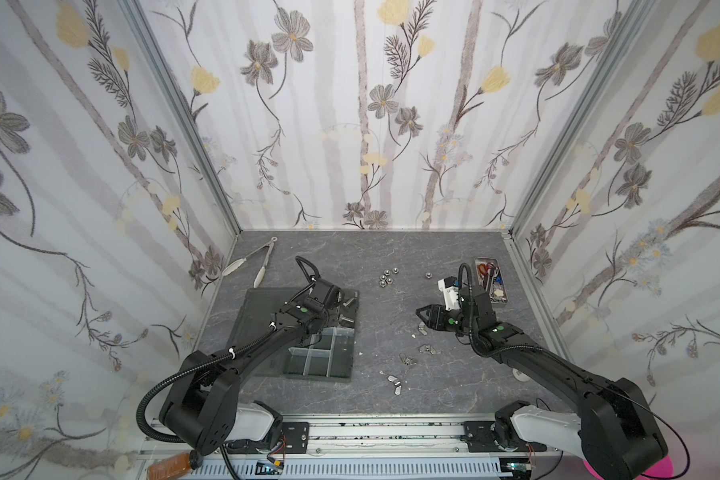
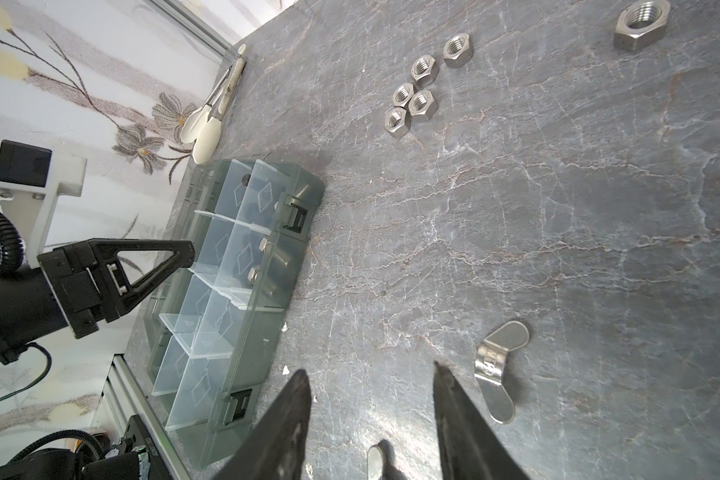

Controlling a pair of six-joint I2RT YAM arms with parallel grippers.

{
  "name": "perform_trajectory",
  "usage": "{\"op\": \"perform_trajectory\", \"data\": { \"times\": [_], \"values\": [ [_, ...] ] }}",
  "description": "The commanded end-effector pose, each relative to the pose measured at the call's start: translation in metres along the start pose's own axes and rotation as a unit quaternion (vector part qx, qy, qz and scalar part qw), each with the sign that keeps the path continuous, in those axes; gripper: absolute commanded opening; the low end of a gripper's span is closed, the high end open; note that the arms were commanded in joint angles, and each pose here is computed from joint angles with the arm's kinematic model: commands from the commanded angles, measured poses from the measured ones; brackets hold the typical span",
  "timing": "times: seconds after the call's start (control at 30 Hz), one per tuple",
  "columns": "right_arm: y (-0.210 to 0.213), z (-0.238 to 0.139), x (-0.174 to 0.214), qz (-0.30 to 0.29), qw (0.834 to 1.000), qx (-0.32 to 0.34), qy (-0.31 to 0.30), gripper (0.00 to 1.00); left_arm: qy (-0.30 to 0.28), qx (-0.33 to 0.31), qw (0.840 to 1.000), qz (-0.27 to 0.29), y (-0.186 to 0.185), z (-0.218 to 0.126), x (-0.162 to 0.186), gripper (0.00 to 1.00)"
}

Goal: Sort the screws and nuts into containers
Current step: 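Carry the black nut with the left gripper over an organizer compartment, then open the left gripper over the compartment while the right gripper lowers, then close the right gripper on the silver wing nut while the left gripper draws back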

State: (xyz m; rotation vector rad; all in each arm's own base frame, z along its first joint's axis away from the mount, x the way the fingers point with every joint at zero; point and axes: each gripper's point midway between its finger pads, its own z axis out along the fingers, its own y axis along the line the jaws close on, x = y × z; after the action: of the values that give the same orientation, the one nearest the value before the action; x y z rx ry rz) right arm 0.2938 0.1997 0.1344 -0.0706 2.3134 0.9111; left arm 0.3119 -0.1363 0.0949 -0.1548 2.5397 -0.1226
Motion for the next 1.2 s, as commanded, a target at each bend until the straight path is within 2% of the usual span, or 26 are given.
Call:
{"op": "perform_trajectory", "data": {
  "times": [0.0, 0.13, 0.33, 0.63, 0.9, 1.17],
  "values": [
    [0.002, 0.0, -0.003, -0.007, 1.0, 0.001, -0.002, 0.49, -0.002, -0.008, 1.0, -0.011, 0.001, 0.005, -0.002, 0.21],
    [-0.001, -0.003, -0.002, -0.01, 1.0, 0.01, -0.003, 0.49, 0.003, -0.006, 1.0, -0.009, -0.001, 0.007, -0.002, 0.27],
    [-0.009, -0.003, 0.004, -0.014, 1.0, 0.026, 0.002, 0.5, -0.008, 0.001, 1.0, -0.012, -0.004, -0.002, -0.01, 0.43],
    [-0.035, 0.001, 0.013, -0.025, 0.995, 0.096, 0.024, 0.51, -0.045, 0.037, 0.998, -0.014, -0.013, -0.036, -0.033, 0.66],
    [-0.052, 0.012, 0.023, -0.04, 0.986, 0.153, 0.056, 0.51, -0.098, 0.081, 0.992, -0.011, -0.02, -0.075, -0.054, 0.76],
    [-0.059, 0.027, 0.035, -0.045, 0.979, 0.179, 0.08, 0.52, -0.139, 0.093, 0.986, -0.006, -0.014, -0.099, -0.063, 0.83]
  ]
}}
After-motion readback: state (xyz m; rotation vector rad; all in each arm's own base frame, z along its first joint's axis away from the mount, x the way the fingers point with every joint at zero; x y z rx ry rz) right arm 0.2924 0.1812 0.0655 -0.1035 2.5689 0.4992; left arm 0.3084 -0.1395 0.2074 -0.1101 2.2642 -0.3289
